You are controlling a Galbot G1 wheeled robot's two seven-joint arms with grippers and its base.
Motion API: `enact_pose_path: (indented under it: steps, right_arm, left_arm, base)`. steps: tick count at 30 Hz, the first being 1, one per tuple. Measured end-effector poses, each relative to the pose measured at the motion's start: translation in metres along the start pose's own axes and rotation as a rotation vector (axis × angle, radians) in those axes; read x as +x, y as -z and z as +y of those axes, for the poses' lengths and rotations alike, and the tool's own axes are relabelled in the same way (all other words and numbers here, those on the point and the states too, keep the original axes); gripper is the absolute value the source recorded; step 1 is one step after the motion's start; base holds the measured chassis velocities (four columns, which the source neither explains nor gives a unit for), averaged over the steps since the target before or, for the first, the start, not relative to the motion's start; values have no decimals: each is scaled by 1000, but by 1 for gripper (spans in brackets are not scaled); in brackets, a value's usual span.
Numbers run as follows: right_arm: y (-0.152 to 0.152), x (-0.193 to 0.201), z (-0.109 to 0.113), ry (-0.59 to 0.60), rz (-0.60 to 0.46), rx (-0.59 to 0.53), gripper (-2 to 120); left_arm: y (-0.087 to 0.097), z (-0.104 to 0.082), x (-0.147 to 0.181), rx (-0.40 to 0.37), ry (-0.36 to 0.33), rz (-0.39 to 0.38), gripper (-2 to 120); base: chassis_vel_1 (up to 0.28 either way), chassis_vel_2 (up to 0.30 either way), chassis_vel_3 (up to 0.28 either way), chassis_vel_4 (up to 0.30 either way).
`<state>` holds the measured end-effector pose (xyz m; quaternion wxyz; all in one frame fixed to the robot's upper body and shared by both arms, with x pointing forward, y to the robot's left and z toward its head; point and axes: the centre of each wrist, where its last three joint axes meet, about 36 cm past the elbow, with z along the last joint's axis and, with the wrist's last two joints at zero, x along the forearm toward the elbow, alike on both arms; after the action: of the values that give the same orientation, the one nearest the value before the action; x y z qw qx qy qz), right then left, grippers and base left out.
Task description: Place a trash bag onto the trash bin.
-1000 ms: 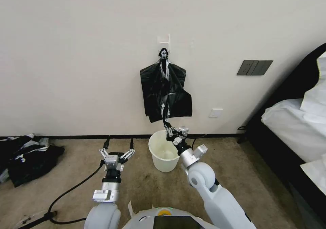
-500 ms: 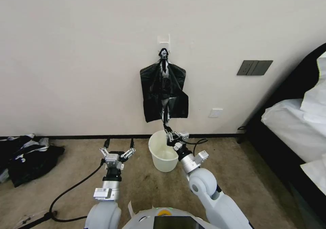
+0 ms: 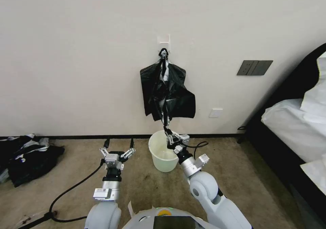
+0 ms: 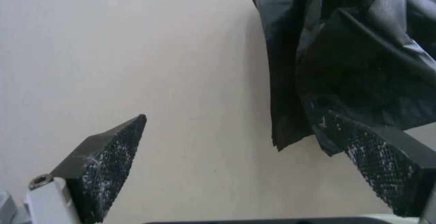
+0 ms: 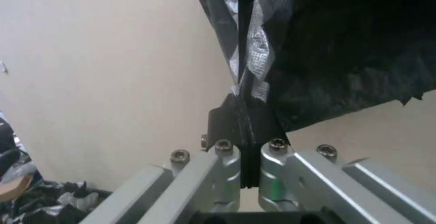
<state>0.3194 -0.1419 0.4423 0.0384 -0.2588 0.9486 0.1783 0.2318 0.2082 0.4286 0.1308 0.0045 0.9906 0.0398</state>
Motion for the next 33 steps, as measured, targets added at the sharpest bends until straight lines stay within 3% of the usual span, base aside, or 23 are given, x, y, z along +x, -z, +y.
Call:
enact_pose_path:
  steps: [5,10,12,15,16,17,19,21,23,27,28,30,33]
  right_arm:
    - [2,-1,-1,1,-7,11,0]
    - [9,-15,-3,-7,-49,14,0]
    - [15,-25,-3,-13,-77,15,0]
    - [17,-29,-3,-13,-85,17,0]
    - [18,-32,-4,-14,-92,26,0]
    - [18,-32,-4,-14,-92,26,0]
    - [16,-33,-6,-19,-94,66,0]
    - [15,-32,-6,-20,-94,78,0]
    - [13,-31,-6,-22,-95,106,0]
    - [12,-32,-6,-24,-99,118,0]
    - [13,-33,-7,-26,-105,124,0]
    - [13,-33,-7,-26,-106,126,0]
    - [14,-35,-8,-29,-116,141,0]
  left_arm:
    - [3,-1,-3,1,-12,-7,100]
    - [22,4,-20,22,-54,-23,100]
    - [39,12,-37,42,-118,-34,100]
    - [49,17,-47,50,-166,-42,100]
    - [61,26,-64,39,-251,-53,100]
    - [61,26,-64,39,-251,-53,100]
    - [83,36,-90,7,-363,-82,100]
    - [90,38,-97,-1,-394,-87,100]
    - [107,41,-116,-35,-484,-93,100]
    - [116,41,-126,-57,-543,-78,100]
    - [123,39,-136,-73,-585,-60,100]
    - [124,38,-139,-76,-595,-56,100]
    - [148,30,-175,-114,-655,-27,100]
  base:
    - [0,0,0,0]
    - [0,0,0,0]
    - [0,0,0,0]
    - [0,0,0,0]
    - [0,0,0,0]
    - [0,0,0,0]
    - [0,0,0,0]
    - [0,0,0,0]
    - [0,0,0,0]
    - [0,0,0,0]
    - [0,0,0,0]
    - [0,0,0,0]
    - [0,0,0,0]
